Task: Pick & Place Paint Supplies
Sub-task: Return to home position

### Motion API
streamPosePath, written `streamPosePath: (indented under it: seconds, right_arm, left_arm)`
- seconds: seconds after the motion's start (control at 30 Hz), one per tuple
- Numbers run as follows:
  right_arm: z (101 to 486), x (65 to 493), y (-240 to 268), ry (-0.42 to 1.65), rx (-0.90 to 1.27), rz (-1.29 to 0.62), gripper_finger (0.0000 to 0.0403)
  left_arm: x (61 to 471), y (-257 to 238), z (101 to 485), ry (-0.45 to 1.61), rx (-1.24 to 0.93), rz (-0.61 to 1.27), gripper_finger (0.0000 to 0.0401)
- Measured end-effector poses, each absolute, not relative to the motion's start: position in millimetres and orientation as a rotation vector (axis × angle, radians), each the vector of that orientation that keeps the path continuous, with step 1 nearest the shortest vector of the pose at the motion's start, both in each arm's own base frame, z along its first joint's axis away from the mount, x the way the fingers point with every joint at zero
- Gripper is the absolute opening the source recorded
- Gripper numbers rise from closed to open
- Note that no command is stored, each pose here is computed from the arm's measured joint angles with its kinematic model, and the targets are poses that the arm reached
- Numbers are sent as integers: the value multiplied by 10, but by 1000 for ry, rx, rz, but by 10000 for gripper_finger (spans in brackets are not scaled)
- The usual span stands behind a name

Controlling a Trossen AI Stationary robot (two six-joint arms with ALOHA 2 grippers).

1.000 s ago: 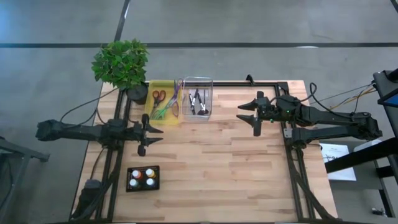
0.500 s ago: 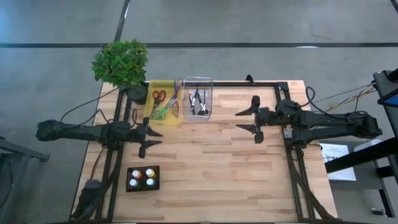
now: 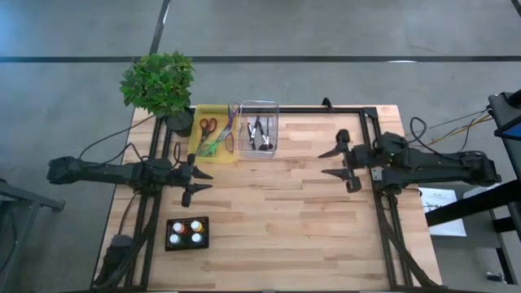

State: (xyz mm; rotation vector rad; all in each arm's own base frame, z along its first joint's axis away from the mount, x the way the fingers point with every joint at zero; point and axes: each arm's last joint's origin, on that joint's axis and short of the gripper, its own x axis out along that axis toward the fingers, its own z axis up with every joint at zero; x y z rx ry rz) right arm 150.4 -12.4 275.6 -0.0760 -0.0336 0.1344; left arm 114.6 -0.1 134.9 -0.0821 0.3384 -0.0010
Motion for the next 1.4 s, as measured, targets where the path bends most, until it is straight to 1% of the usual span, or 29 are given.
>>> streamPosePath:
  seconds: [0.1, 0.27, 0.4, 0.5, 0.67, 0.9, 1.03, 1.4]
  right_arm:
    - [2649, 1351, -116, -18, -36, 79, 206]
    - [2240, 1121, -88, -26, 33, 73, 206]
    - [2002, 976, -95, -77, 28, -13, 206]
    - [1904, 912, -91, -76, -2, -33, 206]
    - [1868, 949, -103, -43, -12, -56, 206]
    - [1661, 975, -129, 7, -32, -134, 206]
    - [1661, 975, -129, 2, -36, -135, 206]
    - [1602, 1016, -135, 74, -32, -133, 206]
  left_arm:
    - [1146, -1, 1349, 338, -82, -1, 150]
    - [1147, -1, 1349, 338, -82, -1, 150]
    - [1147, -1, 1349, 338, -82, -1, 150]
    - [1147, -1, 1349, 338, -82, 0, 150]
    - [1148, 0, 1346, 342, -82, 0, 150]
    - [1150, -1, 1339, 349, -82, 0, 150]
    - [1150, 0, 1340, 348, -82, 0, 150]
    - [1150, 0, 1339, 348, -82, 0, 150]
